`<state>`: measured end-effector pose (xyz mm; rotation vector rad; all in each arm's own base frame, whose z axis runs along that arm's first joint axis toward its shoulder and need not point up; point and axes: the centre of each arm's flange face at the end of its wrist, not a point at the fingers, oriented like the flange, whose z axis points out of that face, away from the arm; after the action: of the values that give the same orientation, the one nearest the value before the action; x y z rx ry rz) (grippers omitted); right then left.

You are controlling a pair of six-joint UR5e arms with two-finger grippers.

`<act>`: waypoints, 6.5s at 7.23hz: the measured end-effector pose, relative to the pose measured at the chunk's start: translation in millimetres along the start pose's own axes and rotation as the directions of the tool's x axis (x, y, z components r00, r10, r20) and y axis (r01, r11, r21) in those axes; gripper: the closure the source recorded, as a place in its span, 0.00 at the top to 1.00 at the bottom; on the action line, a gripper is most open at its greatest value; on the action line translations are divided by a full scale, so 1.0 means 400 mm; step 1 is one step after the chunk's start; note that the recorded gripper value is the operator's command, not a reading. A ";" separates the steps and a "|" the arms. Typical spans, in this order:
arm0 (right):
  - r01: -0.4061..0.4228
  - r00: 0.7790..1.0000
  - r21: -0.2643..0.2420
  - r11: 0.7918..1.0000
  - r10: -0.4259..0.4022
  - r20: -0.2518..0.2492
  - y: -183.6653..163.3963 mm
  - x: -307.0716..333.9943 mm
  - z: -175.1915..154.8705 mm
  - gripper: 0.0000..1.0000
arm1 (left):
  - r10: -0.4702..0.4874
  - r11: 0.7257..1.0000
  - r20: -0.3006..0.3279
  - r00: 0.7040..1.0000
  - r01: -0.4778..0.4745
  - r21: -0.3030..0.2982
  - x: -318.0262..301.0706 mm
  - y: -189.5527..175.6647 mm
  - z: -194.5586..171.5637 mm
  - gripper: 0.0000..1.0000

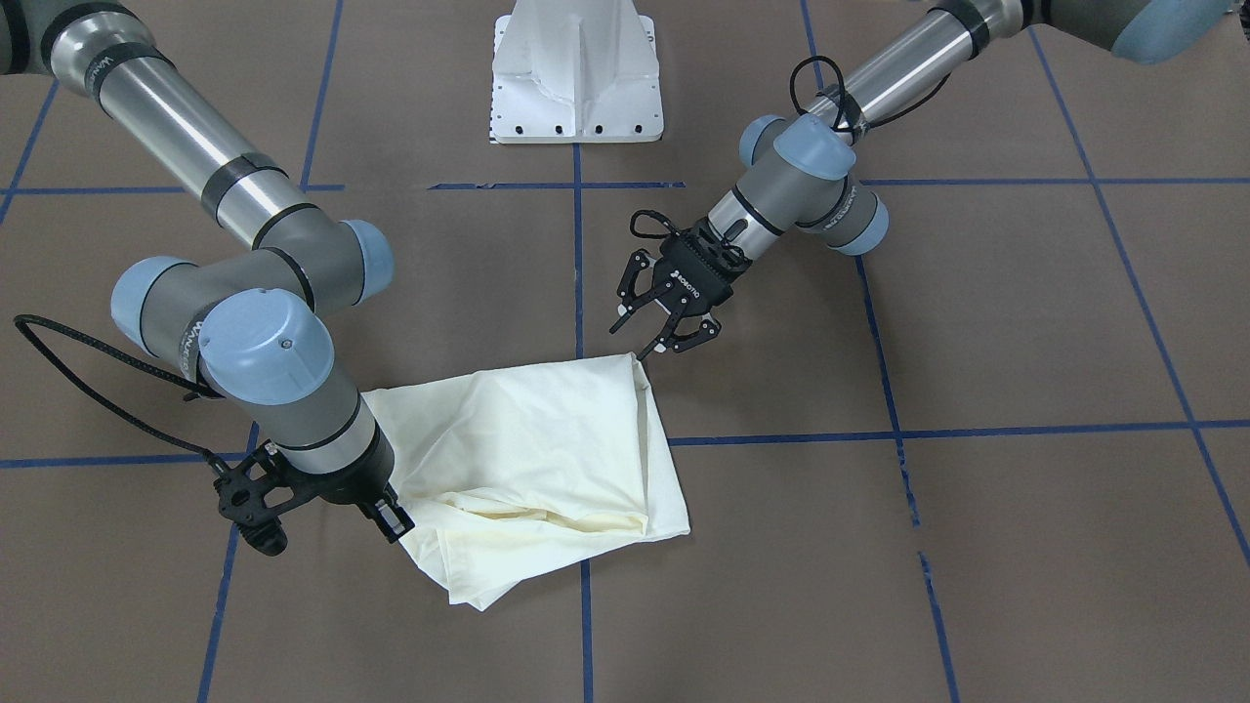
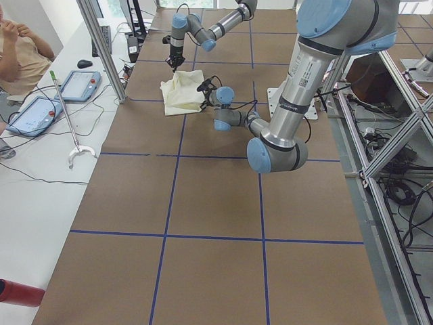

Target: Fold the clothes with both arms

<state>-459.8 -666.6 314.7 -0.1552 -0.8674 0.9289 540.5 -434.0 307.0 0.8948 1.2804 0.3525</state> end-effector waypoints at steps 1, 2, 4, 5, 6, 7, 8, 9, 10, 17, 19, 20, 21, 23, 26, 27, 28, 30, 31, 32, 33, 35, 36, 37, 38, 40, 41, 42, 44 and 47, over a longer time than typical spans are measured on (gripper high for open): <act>0.002 1.000 -0.001 1.000 -0.002 0.004 0.004 -0.006 -0.005 0.00 | -0.032 0.999 0.005 0.999 0.032 0.002 -0.014 -0.001 -0.033 0.58; 0.003 1.000 -0.002 1.000 -0.003 0.006 0.006 -0.010 -0.007 0.00 | -0.067 0.998 0.033 0.997 0.067 0.006 -0.045 -0.019 -0.050 0.57; 0.003 1.000 -0.001 1.000 -0.003 0.005 0.006 -0.010 -0.007 0.00 | -0.091 0.996 0.106 0.990 0.090 0.016 -0.124 -0.069 -0.025 0.55; 0.003 1.000 -0.001 1.000 -0.003 0.004 0.004 -0.009 -0.007 0.00 | -0.093 0.996 0.129 0.987 0.091 0.021 -0.147 -0.108 0.019 0.53; 0.002 1.000 0.000 1.000 -0.002 0.004 0.002 -0.008 -0.006 0.09 | -0.093 0.996 0.143 0.985 0.090 0.027 -0.160 -0.147 0.061 0.53; 0.001 1.000 0.001 1.000 -0.001 0.003 0.001 -0.006 -0.005 0.99 | -0.093 0.995 0.154 0.984 0.089 0.033 -0.172 -0.186 0.102 0.52; 0.005 1.000 0.001 1.000 -0.005 0.002 0.001 -0.006 -0.005 1.00 | -0.095 0.995 0.164 0.982 0.089 0.039 -0.185 -0.215 0.130 0.52; 0.012 1.000 0.004 1.000 -0.012 0.002 0.000 -0.005 -0.004 1.00 | -0.095 0.995 0.168 0.981 0.089 0.045 -0.198 -0.234 0.138 0.51; 0.020 1.000 0.005 1.000 -0.020 0.002 -0.001 -0.004 -0.003 1.00 | -0.096 0.995 0.170 0.981 0.089 0.049 -0.204 -0.244 0.142 0.51; 0.405 0.915 -0.049 0.913 -0.404 0.015 -0.477 0.179 -0.174 1.00 | -0.165 0.985 0.263 0.951 0.172 -0.004 -0.577 -0.228 -0.184 0.43; 0.494 0.870 -0.073 0.867 -0.493 0.035 -0.693 0.337 -0.252 1.00 | -0.222 0.966 0.272 0.936 0.249 -0.069 -0.747 -0.156 -0.408 0.47; 0.523 0.852 -0.073 0.849 -0.520 0.056 -0.802 0.432 -0.309 1.00 | -0.223 0.961 0.291 0.930 0.259 -0.091 -0.854 -0.121 -0.556 0.49; 0.550 0.834 -0.073 0.832 -0.545 0.078 -0.885 0.537 -0.358 1.00 | -0.179 0.968 0.317 0.931 0.225 -0.114 -0.955 -0.077 -0.716 0.54; 0.621 0.783 -0.058 0.781 -0.616 0.086 -0.968 0.775 -0.407 1.00 | -0.147 0.963 0.390 0.909 0.222 -0.155 -1.083 -0.017 -0.944 0.68; 0.682 0.731 -0.082 0.726 -0.679 0.068 -0.955 1.042 -0.402 1.00 | -0.091 0.925 0.483 0.871 0.254 -0.282 -1.159 -0.008 -1.127 0.85; 0.682 0.731 -0.098 0.725 -0.679 0.064 -0.943 1.065 -0.401 1.00 | -0.091 0.902 0.503 0.859 0.286 -0.324 -1.144 -0.032 -1.170 1.00; 0.679 0.733 -0.120 0.724 -0.678 0.058 -0.927 1.062 -0.406 1.00 | -0.100 0.877 0.513 0.852 0.319 -0.359 -1.112 -0.038 -1.204 1.00; 0.676 0.733 -0.166 0.718 -0.679 0.044 -0.866 1.018 -0.448 1.00 | -0.134 0.839 0.516 0.846 0.374 -0.395 -0.994 -0.019 -1.264 1.00; 0.688 0.719 -0.182 0.702 -0.695 0.037 -0.837 1.009 -0.483 1.00 | -0.148 0.828 0.518 0.842 0.392 -0.400 -0.954 0.006 -1.287 1.00; 0.707 0.699 -0.186 0.683 -0.714 0.034 -0.825 1.016 -0.513 1.00 | -0.159 0.818 0.524 0.836 0.409 -0.404 -0.940 0.038 -1.303 1.00; 0.718 0.687 -0.180 0.672 -0.726 0.032 -0.822 1.036 -0.537 1.00 | -0.171 0.807 0.533 0.829 0.428 -0.408 -0.939 0.077 -1.315 1.00; 0.731 0.674 -0.165 0.663 -0.738 0.021 -0.807 1.068 -0.567 1.00 | -0.193 0.791 0.540 0.819 0.455 -0.408 -0.942 0.124 -1.327 1.00; 0.742 0.660 -0.158 0.651 -0.751 0.004 -0.799 1.066 -0.573 1.00 | -0.197 0.789 0.541 0.818 0.460 -0.407 -0.943 0.128 -1.328 1.00; 0.766 0.630 -0.156 0.623 -0.776 -0.005 -0.792 1.066 -0.574 1.00 | -0.200 0.788 0.542 0.816 0.463 -0.407 -0.944 0.130 -1.328 1.00; 0.797 0.589 -0.162 0.582 -0.808 -0.003 -0.787 1.076 -0.571 1.00 | -0.201 0.787 0.545 0.814 0.465 -0.406 -0.946 0.133 -1.329 1.00; 0.819 0.554 -0.180 0.545 -0.832 0.000 -0.781 1.111 -0.558 1.00 | -0.200 0.785 0.551 0.810 0.469 -0.405 -0.949 0.138 -1.330 1.00; 0.819 0.553 -0.184 0.543 -0.833 0.002 -0.781 1.119 -0.555 1.00 | -0.204 0.783 0.551 0.809 0.473 -0.405 -0.952 0.138 -1.328 1.00; 0.817 0.556 -0.189 0.545 -0.831 0.006 -0.783 1.124 -0.549 1.00 | -0.208 0.781 0.549 0.810 0.475 -0.405 -0.953 0.135 -1.326 1.00; 0.808 0.568 -0.198 0.556 -0.823 0.010 -0.787 1.131 -0.540 1.00 | -0.208 0.781 0.547 0.811 0.475 -0.406 -0.953 0.134 -1.325 1.00; 0.803 0.575 -0.199 0.562 -0.818 0.011 -0.786 1.131 -0.539 1.00 | -0.209 0.775 0.556 0.805 0.483 -0.407 -0.955 0.147 -1.331 1.00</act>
<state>28.0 -468.1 584.2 0.0633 -0.8165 -0.0522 -49.7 -456.1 597.1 0.2105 0.7859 0.1443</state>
